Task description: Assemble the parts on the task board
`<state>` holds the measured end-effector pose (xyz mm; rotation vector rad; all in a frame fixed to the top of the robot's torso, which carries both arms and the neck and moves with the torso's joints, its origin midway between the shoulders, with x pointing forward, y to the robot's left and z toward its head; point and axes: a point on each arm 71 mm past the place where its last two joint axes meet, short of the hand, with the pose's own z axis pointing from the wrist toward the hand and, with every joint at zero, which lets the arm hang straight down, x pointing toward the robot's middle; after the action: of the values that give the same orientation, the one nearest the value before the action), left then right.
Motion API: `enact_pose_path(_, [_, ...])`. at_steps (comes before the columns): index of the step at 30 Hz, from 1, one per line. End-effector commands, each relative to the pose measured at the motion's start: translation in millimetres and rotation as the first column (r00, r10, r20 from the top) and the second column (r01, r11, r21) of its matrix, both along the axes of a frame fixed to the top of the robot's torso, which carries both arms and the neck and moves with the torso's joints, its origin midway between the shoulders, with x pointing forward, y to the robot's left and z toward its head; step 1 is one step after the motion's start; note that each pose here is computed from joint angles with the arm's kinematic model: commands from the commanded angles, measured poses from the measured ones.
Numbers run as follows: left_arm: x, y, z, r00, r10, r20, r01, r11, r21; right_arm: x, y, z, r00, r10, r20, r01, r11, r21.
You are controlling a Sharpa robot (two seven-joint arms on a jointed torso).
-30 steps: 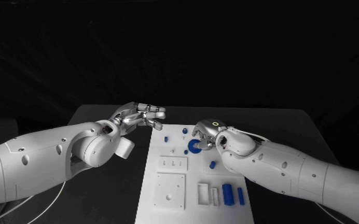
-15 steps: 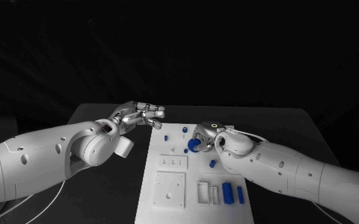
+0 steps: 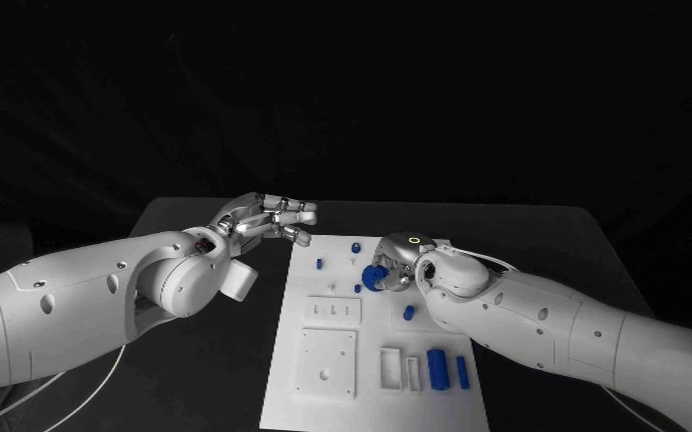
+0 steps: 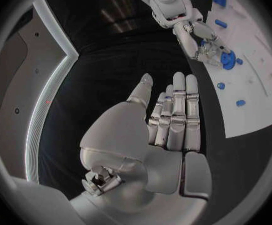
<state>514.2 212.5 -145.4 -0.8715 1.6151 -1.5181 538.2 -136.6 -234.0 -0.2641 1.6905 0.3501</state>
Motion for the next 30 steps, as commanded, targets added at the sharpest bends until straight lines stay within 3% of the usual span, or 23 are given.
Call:
enact_pose_path(1, [-0.6,-1.9,0.4,1.0,-0.014,0.003,0.014,1.0,-0.005,-0.5,0.6,-2.7,1.0,0.011,-0.02,-0.011,1.0,-0.013])
enact_pose_path(30, [-0.6,-1.7,0.2,1.0,-0.014,0.002,0.014,1.0,-0.002,2.1,1.9,-8.8,1.0,0.004,0.014,-0.004,0.999,-0.038])
